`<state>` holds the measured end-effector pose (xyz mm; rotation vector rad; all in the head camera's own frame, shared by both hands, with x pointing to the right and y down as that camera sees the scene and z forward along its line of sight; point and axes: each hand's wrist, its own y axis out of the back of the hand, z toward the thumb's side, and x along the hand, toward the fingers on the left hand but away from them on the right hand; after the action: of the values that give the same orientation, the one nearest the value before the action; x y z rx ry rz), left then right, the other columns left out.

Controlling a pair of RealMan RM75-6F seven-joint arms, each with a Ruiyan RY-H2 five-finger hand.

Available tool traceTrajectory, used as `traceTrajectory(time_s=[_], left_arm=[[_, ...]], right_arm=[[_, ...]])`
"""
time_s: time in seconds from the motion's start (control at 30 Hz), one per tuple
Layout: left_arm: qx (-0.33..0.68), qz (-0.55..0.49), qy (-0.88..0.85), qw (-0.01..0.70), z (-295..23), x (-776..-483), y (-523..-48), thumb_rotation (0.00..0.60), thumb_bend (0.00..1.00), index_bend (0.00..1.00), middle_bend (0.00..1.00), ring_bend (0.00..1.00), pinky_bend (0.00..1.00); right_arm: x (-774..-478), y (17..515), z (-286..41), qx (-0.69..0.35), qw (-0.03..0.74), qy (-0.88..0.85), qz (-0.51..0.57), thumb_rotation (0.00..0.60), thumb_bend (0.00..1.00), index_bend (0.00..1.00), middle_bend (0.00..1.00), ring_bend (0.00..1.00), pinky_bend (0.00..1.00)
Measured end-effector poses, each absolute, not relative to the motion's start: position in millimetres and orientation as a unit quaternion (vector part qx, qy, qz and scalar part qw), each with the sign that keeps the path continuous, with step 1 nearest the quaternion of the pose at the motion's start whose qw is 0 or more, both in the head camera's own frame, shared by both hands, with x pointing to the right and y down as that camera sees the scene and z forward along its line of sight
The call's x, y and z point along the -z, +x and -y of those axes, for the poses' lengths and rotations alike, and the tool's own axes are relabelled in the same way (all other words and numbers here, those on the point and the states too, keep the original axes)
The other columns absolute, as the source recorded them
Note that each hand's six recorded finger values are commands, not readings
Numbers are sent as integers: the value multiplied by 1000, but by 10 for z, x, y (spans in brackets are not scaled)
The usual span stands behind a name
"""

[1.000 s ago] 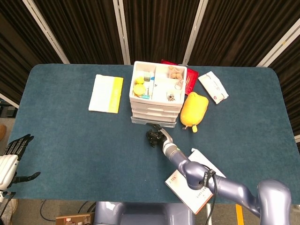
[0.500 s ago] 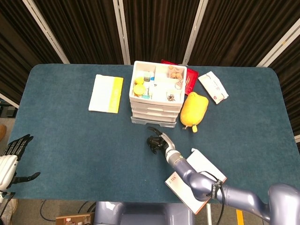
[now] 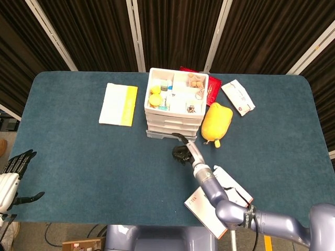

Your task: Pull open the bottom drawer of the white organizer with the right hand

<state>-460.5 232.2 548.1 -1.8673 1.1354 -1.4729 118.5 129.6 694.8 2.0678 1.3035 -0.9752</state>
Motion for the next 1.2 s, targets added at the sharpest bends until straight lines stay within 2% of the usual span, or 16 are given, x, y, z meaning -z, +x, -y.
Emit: traceTrajectory(time_s=[0.37,0.57,0.63,1.2], left_arm=[[544,-417,-686,242,-2321,-5503,-4608,600,8,0,0,0,0],[545,-417,-688,237,-2324,-5508,-4606,600,8,0,0,0,0],[544,-418,-688,236,-2323,-5508,-4605,600,8,0,0,0,0],[542,-416,-690,240,-2327,-5498,-4588,600,7,0,0,0,0]], right_arm=[[-7244,1410,-1256,428,228,740,-465,600,741,134,760,769,852],[-7300,1403,-1310,442,224,742,-452,600,741,301,760,769,852],[-7294,1389,-1327,441,223,744,-450,600,741,326,759,769,852],[-7125,1310,-1610,431,230,766,-417,600,739,324,759,768,852]])
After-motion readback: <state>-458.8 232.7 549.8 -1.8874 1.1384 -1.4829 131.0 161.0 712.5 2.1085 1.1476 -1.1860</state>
